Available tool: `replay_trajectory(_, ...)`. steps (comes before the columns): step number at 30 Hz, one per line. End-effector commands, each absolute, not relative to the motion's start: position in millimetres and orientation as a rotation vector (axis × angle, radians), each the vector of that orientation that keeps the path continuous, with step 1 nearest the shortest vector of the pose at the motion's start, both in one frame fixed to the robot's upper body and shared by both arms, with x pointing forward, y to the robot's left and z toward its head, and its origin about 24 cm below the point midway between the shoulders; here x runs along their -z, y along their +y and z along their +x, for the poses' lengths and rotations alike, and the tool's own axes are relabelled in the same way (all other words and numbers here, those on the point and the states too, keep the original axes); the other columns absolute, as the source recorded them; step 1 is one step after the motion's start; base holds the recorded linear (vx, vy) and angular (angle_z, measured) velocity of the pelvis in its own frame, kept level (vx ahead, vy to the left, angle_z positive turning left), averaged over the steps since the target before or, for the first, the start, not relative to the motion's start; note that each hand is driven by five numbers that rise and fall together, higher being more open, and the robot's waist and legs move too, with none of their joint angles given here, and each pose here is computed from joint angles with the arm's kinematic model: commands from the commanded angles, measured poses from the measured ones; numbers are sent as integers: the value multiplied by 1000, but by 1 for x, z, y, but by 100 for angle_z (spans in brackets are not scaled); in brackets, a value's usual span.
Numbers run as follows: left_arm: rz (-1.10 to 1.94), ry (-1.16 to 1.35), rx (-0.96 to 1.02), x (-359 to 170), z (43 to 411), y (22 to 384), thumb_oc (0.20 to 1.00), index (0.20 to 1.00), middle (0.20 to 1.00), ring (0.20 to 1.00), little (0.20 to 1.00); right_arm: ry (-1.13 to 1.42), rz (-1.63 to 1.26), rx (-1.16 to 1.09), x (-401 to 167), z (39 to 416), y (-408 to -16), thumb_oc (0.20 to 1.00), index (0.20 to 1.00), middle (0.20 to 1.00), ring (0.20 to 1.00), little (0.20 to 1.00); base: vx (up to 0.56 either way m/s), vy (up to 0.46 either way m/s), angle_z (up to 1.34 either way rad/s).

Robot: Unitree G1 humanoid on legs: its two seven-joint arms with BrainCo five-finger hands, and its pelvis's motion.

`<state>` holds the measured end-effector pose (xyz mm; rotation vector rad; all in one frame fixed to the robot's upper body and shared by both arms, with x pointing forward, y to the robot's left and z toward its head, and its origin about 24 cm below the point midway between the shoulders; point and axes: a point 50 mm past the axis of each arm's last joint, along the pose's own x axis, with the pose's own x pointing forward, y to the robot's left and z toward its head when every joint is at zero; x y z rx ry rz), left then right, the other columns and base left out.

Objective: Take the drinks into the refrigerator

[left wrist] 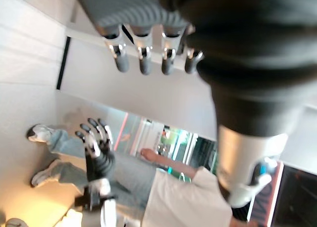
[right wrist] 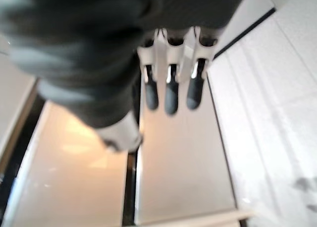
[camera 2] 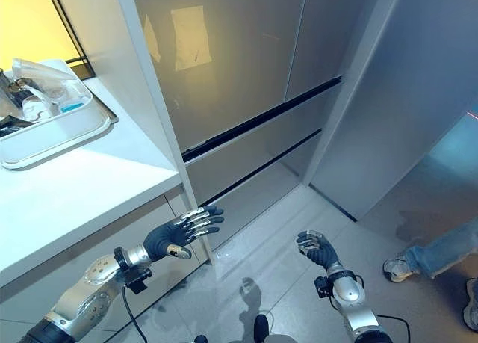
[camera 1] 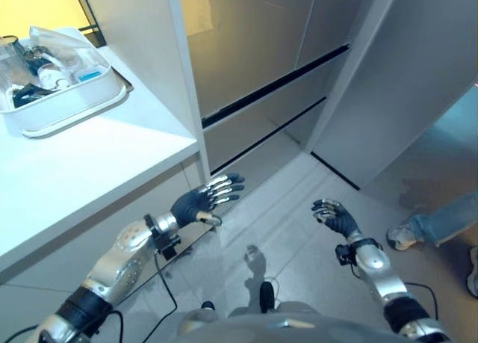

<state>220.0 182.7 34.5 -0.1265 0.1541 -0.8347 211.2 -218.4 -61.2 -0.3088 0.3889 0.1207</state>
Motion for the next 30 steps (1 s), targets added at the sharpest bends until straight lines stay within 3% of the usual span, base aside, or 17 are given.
replay_trajectory(1,2,85,797,-36,224,186,1000,1000,1000,1000,1000,300,-336,-133,44,227,-224,1000,1000,1000,1000,1000,0,0,0)
replay_trajectory(8,314,343,484,38,209,222,1000,1000,1000,1000,1000,507,-343,-124,81,200,-230,1000,1000,1000,1000,1000,-4,4,-2)
replay_trajectory(12,378,472,429,70,195,225,1000,1000,1000,1000,1000,605,-344,-122,97,187,-233,1000,1000,1000,1000,1000,-5,1,-2)
replay_trajectory(15,431,793,226,119,154,249,1000,1000,1000,1000,1000,731,-343,-117,116,168,-233,1000,1000,1000,1000,1000,0,0,0)
replay_trajectory(18,512,909,148,132,137,259,1000,1000,1000,1000,1000,823,-353,-104,128,155,-234,1000,1000,1000,1000,1000,0,0,0)
replay_trajectory(20,425,1029,-7,143,112,265,1000,1000,1000,1000,1000,938,-347,-104,141,137,-231,1000,1000,1000,1000,1000,2,-6,5)
replay_trajectory(30,220,1161,-106,159,76,250,1000,1000,1000,1000,1000,1128,-162,-16,160,101,-222,1000,1000,1000,1000,1000,10,-1,12)
